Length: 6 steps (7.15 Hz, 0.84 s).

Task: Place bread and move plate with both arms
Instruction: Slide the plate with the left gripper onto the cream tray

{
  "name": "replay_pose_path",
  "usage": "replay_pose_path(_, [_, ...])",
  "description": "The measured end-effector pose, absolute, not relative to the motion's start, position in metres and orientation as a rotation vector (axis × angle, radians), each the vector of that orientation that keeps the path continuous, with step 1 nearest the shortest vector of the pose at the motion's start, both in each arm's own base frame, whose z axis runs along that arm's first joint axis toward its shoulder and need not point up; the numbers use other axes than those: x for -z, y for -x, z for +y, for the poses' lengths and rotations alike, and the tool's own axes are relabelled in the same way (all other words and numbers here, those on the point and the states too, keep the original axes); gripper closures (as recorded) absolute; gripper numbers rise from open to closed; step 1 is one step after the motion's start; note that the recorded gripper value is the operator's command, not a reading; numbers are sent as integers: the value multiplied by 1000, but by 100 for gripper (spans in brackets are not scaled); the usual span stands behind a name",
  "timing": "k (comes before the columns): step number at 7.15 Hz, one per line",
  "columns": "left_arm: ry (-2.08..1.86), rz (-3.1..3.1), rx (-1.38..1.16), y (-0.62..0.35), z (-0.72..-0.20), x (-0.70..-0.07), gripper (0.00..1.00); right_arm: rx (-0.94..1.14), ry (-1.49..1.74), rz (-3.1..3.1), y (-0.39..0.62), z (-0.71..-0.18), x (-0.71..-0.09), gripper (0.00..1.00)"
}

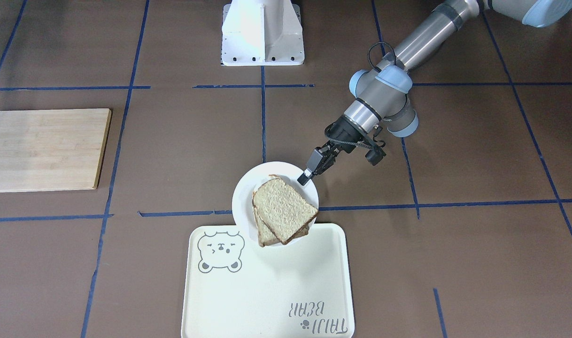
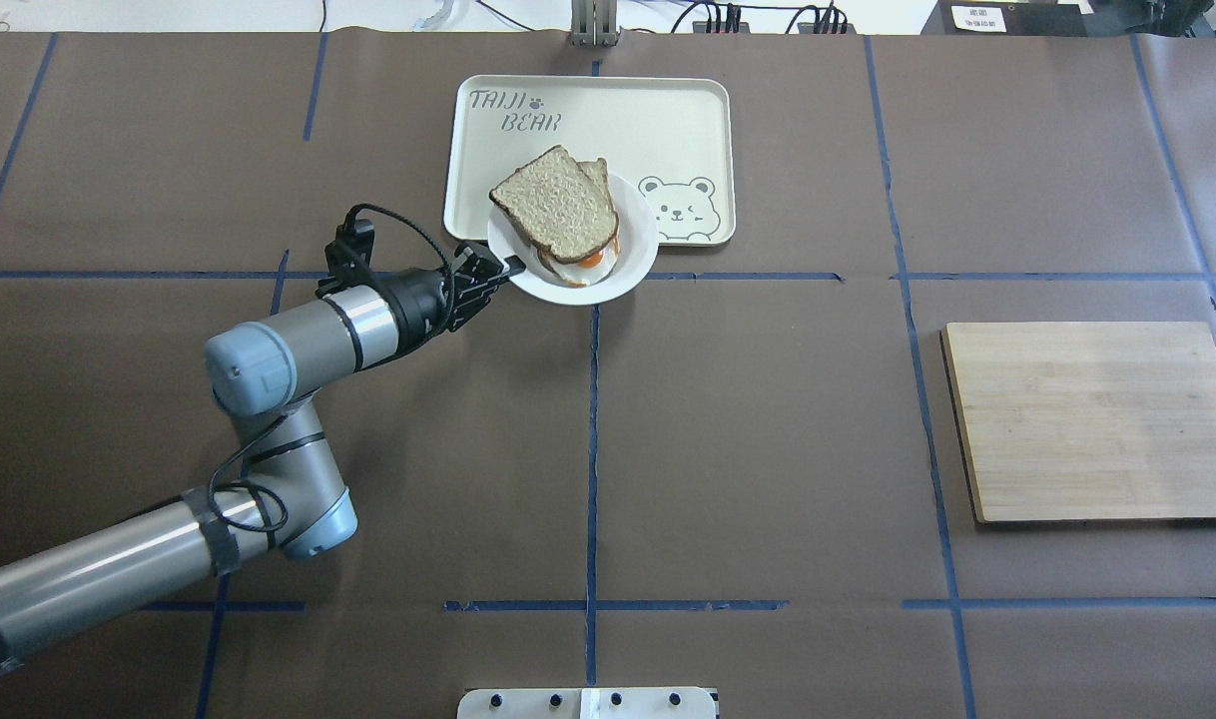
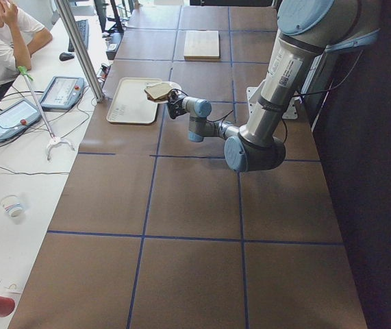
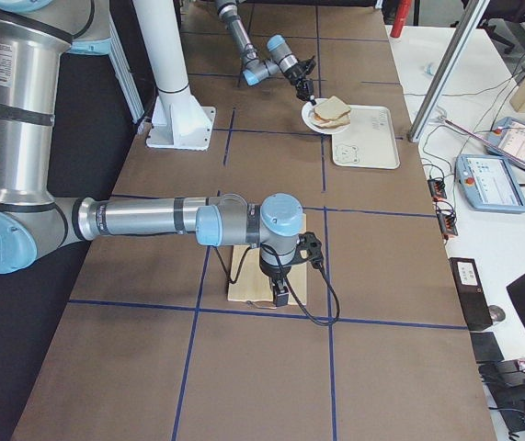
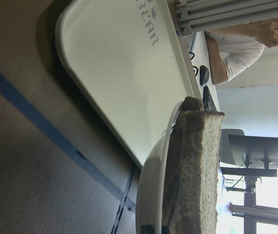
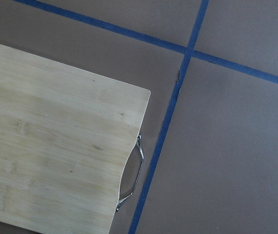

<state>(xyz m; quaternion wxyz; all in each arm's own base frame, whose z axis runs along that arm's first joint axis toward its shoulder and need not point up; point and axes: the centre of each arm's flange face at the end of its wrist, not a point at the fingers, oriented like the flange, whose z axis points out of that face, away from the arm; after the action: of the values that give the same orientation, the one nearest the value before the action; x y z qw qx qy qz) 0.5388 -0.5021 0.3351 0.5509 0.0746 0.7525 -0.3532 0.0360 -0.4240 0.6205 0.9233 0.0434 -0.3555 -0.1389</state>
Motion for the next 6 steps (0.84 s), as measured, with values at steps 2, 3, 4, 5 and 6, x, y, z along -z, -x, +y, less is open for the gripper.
replay_pose_path(2, [-190,1709,927,-573,-569,-318,100,285,-88,-730,-36,-424,-621,0])
replay_pose_path(3, [-198,1669,957,-591,-591,-310,92,284,-88,-730,-36,-424,-621,0])
replay_pose_path(4, [-207,1640,978,-599,-605,-306,3,283,-87,-730,-36,-424,-621,0])
replay_pose_path(5, [-217,1617,988,-598,-616,-305,0,282,-86,-730,-36,-424,-622,0])
replay_pose_path(6, [-228,1594,970,-589,-629,-301,0,281,-86,-729,-36,-424,-622,0])
